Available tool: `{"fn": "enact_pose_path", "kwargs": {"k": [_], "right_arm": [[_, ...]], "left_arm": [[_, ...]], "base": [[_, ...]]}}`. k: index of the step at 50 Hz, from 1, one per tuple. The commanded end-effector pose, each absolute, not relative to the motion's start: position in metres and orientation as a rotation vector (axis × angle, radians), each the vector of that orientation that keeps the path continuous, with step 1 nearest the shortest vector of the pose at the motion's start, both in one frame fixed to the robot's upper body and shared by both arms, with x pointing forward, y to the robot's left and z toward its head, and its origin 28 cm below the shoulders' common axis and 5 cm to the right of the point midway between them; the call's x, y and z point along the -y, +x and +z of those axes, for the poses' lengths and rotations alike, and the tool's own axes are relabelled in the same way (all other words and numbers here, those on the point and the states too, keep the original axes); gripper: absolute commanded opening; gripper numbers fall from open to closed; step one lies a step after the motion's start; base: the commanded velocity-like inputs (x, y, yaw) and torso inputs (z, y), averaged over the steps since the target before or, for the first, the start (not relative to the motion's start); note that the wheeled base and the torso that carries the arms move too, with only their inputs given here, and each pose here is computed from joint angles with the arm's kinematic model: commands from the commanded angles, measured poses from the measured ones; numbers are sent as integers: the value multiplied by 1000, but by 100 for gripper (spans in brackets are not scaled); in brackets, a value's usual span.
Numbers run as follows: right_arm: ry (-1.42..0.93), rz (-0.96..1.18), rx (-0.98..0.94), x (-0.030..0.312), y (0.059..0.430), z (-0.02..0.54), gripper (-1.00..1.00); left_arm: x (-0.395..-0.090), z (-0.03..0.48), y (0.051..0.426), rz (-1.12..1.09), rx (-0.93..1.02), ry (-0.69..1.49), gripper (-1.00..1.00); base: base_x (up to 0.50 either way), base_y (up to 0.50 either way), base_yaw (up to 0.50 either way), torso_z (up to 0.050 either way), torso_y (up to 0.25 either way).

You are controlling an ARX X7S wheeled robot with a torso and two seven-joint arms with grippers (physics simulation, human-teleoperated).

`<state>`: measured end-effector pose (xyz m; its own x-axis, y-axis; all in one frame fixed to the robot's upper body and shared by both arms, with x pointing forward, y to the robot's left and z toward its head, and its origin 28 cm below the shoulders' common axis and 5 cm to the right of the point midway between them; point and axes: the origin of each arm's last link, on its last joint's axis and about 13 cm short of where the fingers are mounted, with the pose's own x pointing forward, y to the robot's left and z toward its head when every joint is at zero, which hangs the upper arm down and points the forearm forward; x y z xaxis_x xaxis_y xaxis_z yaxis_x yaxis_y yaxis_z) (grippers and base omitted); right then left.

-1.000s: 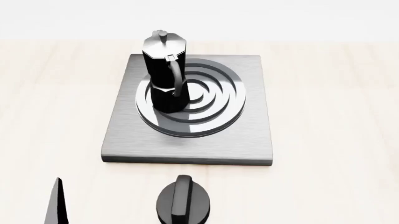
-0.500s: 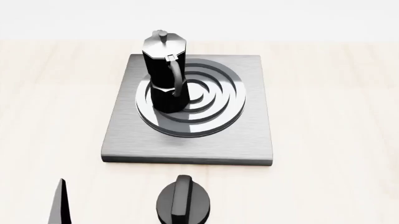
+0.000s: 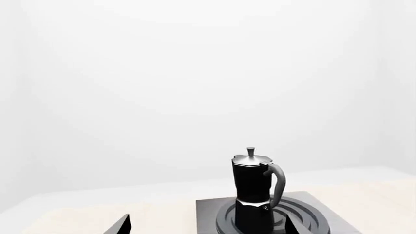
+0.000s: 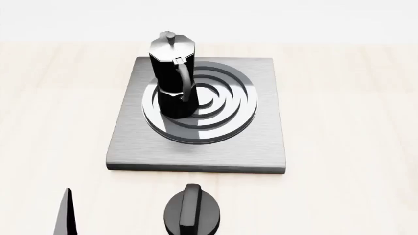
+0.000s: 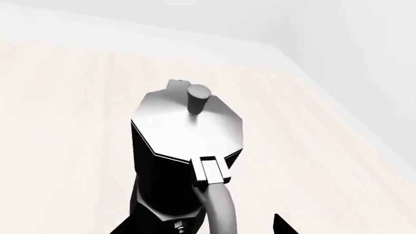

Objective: Put both moka pots on the stove.

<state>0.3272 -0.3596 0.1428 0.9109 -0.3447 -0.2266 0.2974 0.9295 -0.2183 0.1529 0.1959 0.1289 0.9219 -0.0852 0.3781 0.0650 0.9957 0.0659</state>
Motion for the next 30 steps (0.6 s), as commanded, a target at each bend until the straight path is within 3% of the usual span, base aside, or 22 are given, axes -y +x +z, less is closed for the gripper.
{"fn": "enact_pose_path", "kwargs": {"k": [1, 18, 19, 30], "right_arm": [[-168, -343, -277, 357, 328, 137, 100], [-176, -369, -285, 357, 325, 130, 100], [-181, -381, -279, 357, 325, 130, -100], [-177, -366, -273, 355, 327, 131, -100]], "left_arm": [[-195, 129, 153, -78, 389, 53, 100], [-194, 128, 153, -85, 386, 54, 100], [-194, 128, 153, -84, 386, 54, 100], [-194, 128, 153, -87, 387, 55, 100]], "base": [[0, 0, 0, 0, 0], [0, 0, 0, 0, 0], [0, 0, 0, 0, 0], [0, 0, 0, 0, 0]]}}
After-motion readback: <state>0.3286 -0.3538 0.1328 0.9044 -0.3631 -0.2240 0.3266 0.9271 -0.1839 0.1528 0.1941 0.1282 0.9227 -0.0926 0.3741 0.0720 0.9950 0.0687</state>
